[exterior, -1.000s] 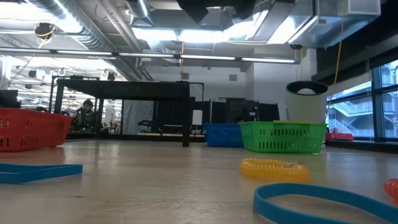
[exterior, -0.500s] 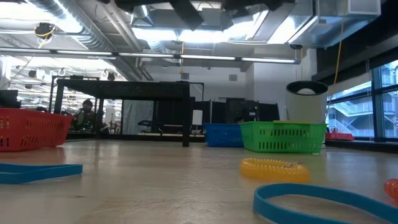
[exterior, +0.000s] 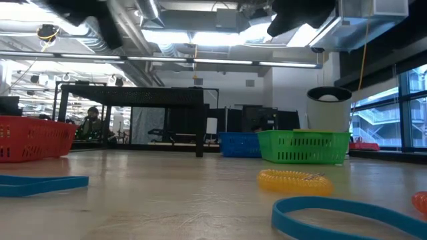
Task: Pick & Place Office Desk Supplies
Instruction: Put the black rubber band into the orange basket
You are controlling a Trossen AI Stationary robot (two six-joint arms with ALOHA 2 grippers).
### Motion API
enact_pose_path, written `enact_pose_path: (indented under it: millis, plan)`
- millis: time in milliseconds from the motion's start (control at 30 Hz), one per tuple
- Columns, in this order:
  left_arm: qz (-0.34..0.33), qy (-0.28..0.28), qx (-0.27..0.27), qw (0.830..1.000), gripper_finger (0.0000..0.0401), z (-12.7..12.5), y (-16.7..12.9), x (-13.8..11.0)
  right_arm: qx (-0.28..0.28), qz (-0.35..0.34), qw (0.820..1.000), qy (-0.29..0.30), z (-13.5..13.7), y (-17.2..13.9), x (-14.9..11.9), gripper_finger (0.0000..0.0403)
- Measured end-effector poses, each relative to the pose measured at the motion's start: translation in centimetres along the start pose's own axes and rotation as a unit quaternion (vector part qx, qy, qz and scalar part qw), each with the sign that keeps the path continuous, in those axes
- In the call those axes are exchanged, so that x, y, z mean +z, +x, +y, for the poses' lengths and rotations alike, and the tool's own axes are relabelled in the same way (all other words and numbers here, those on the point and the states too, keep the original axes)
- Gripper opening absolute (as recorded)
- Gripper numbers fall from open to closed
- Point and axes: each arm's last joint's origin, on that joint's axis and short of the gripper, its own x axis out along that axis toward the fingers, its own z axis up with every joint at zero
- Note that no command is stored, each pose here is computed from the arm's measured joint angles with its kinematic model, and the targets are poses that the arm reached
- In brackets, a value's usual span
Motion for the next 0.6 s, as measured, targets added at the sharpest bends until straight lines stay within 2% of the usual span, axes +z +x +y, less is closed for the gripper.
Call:
enact_pose_path:
  millis: [133, 233, 433, 533, 600]
  plan:
    - [0.078, -0.014, -0.007, 0.997, 0.0008, 1.0, -1.4, -1.5, 0.001, 0.001, 1.0, 0.0, 0.0, 0.1, 0.0, 0.0212]
    - [0.159, -0.057, 0.004, 0.986, 0.0008, 1.7, -2.0, -2.8, 0.001, 0.0, 1.0, 0.001, 0.0, 0.1, 0.0, 0.021]
    - [0.247, -0.103, 0.133, 0.954, 0.0008, 3.4, -2.8, -5.1, 0.002, -0.003, 1.0, 0.003, 0.0, 0.1, 0.1, 0.021]
    - [0.244, -0.128, 0.197, 0.941, 0.0008, 4.0, -3.0, -5.6, 0.0, -0.004, 1.0, 0.003, 0.0, 0.1, 0.1, 0.021]
    - [0.236, -0.137, 0.219, 0.937, 0.0009, 4.1, -2.9, -5.7, -0.002, -0.005, 1.0, 0.003, 0.0, 0.1, 0.1, 0.021]
